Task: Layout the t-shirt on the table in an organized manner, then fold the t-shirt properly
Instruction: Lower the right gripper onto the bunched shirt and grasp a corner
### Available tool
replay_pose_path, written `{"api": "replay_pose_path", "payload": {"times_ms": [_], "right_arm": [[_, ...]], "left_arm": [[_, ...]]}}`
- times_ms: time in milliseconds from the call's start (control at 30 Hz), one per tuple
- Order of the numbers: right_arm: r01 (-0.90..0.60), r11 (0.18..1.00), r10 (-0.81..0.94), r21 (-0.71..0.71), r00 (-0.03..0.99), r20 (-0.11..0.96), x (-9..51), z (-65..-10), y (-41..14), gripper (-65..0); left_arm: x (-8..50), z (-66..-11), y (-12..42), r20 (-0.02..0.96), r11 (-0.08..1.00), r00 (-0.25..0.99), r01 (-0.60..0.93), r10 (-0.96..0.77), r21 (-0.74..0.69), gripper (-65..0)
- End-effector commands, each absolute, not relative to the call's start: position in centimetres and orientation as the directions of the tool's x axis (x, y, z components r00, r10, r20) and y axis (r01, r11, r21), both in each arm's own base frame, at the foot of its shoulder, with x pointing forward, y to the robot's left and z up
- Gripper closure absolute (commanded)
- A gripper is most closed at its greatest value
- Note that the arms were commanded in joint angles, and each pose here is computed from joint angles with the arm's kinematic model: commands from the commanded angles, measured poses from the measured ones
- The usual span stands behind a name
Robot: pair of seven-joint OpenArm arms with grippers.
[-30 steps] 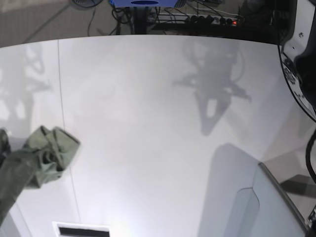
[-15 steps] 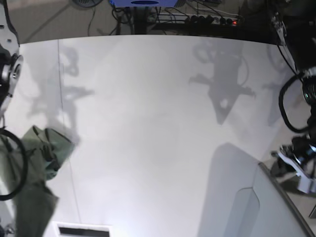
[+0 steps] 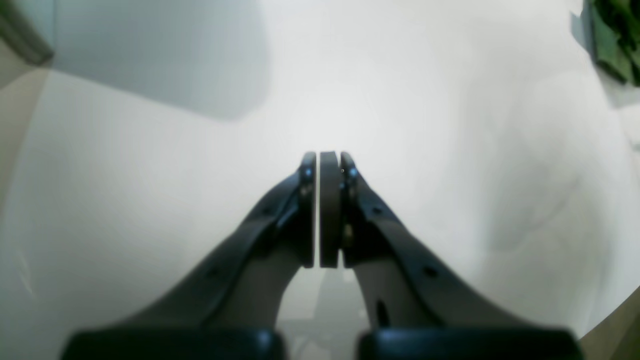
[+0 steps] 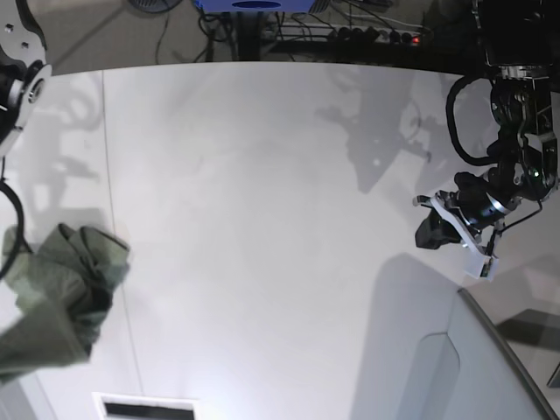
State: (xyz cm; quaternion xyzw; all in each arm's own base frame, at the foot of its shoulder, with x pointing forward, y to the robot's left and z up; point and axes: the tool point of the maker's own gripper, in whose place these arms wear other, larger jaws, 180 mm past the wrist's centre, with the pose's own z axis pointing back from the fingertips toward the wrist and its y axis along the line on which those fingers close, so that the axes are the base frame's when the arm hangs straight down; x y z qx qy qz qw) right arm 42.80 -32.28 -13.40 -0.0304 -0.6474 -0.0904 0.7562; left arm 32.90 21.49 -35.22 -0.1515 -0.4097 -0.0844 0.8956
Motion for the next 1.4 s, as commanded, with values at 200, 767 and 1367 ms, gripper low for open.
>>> {"api": "replay_pose_path", "payload": {"times_ms": [200, 767, 1367], "right_arm": [[0.334, 0.942, -0.064, 0.031, 0.087, 0.994, 38.9, -11.5, -39.4, 0.0], [0.631, 0.774, -0.167, 0.059, 0.114, 0.979, 30.6, -23.1, -51.4, 0.0], [0.798, 0.591, -0.064, -0.119, 0.194, 0.979, 26.4, -24.5, -56.2, -12.8]], "left_arm": [[33.9, -33.4, 22.2, 0.798, 0.942, 0.602, 0.28, -0.023, -0.184, 0.0], [33.5, -33.7, 22.3, 0.792, 0.943, 0.61, 0.276, -0.022, -0.186, 0.0], [32.5, -36.1, 23.1, 0.749, 0.947, 0.662, 0.237, 0.006, -0.217, 0.0]]}}
